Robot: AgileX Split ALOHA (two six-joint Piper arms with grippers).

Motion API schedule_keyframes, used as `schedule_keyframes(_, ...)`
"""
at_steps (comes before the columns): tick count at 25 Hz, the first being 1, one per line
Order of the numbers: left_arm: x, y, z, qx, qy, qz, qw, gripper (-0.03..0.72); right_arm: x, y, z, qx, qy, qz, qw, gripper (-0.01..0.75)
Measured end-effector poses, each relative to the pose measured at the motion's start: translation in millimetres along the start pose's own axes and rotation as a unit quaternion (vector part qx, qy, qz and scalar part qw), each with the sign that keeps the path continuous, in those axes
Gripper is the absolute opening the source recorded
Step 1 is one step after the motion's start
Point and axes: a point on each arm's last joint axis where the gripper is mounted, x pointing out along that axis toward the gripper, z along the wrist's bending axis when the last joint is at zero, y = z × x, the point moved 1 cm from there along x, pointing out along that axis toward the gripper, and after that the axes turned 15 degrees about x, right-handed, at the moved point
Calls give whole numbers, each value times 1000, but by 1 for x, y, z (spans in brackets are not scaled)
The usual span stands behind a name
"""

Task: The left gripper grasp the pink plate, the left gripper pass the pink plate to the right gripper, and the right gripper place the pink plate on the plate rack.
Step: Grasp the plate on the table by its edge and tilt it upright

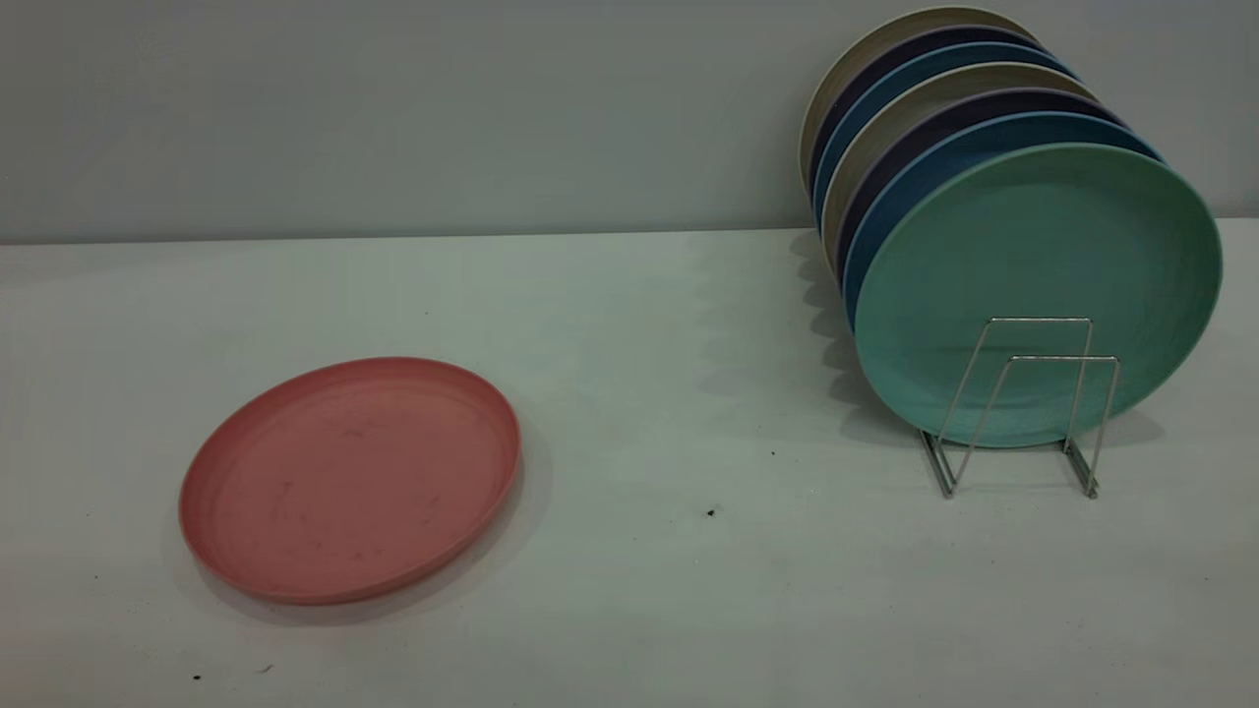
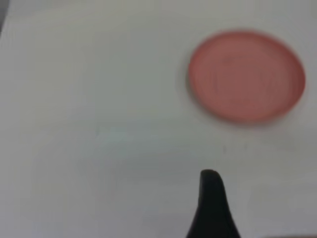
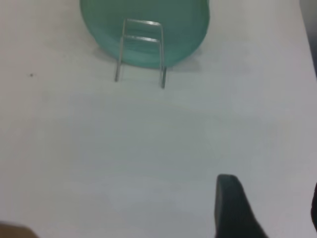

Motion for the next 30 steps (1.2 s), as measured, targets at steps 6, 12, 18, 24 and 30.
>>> schedule_keyframes(6, 30, -25, 1, -43, 49, 71, 995, 563, 5, -19, 4, -14, -9, -34, 999, 394)
schedule_keyframes(12, 94, -54, 8, -40, 82, 148, 985, 563, 38, -43, 18, -20, -49, 10, 999, 396)
schedule_keyframes(18, 158, -64, 1, -57, 142, 178, 972, 563, 69, -57, 32, -26, -98, 46, 994, 449)
schedule_keyframes(24, 215, -54, 7, -108, 185, 220, 952, 563, 86, -63, 36, -27, -109, 58, 992, 458)
schedule_keyframes(30, 267, -38, 23, -172, 206, 225, 937, 563, 89, -64, 36, -28, -109, 61, 992, 458)
